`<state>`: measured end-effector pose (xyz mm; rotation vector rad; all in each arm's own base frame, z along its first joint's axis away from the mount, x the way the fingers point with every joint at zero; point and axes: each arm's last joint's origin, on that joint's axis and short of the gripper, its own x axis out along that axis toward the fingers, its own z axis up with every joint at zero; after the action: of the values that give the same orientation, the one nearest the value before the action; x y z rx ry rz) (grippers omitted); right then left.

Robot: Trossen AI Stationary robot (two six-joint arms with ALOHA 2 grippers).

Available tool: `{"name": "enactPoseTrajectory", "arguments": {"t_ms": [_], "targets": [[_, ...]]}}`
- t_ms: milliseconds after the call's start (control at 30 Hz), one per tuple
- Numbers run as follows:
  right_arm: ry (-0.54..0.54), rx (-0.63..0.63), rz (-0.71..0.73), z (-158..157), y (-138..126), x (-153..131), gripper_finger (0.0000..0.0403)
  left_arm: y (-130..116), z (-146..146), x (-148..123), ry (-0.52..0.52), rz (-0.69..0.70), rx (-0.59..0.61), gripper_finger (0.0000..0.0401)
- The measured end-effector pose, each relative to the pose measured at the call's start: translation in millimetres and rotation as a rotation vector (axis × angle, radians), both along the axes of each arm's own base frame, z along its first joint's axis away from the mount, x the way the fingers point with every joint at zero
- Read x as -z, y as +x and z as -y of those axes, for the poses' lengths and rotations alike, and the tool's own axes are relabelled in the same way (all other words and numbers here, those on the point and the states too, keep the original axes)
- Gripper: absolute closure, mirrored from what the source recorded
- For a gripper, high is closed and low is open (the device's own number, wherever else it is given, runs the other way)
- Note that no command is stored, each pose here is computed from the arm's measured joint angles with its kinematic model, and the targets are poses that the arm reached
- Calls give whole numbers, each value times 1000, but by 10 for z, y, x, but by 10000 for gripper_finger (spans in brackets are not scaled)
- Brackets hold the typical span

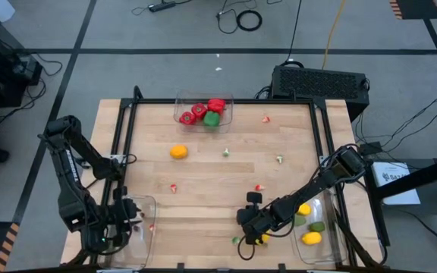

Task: Sort produce into baskets
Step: Put the brown mushroom into the bottom left transparent bin

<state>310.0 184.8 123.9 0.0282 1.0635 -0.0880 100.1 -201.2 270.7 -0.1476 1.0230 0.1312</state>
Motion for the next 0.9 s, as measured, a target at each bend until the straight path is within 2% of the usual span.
{"name": "enactPoseTrajectory", "arguments": {"t_ms": [233,633,733,900], "targets": [[-13,-9,3,10,-2,-10,332,7,-44,-20,73,73,-16,231],[-15,-27,11,21,15,-27,355,19,-46,-28,98,119,-10,231],[-19,-44,23,5,57,-89,356,27,-49,-34,113,153,-16,231],[-15,-94,91,-51,207,-358,356,51,-49,-55,140,251,-36,231]]}}
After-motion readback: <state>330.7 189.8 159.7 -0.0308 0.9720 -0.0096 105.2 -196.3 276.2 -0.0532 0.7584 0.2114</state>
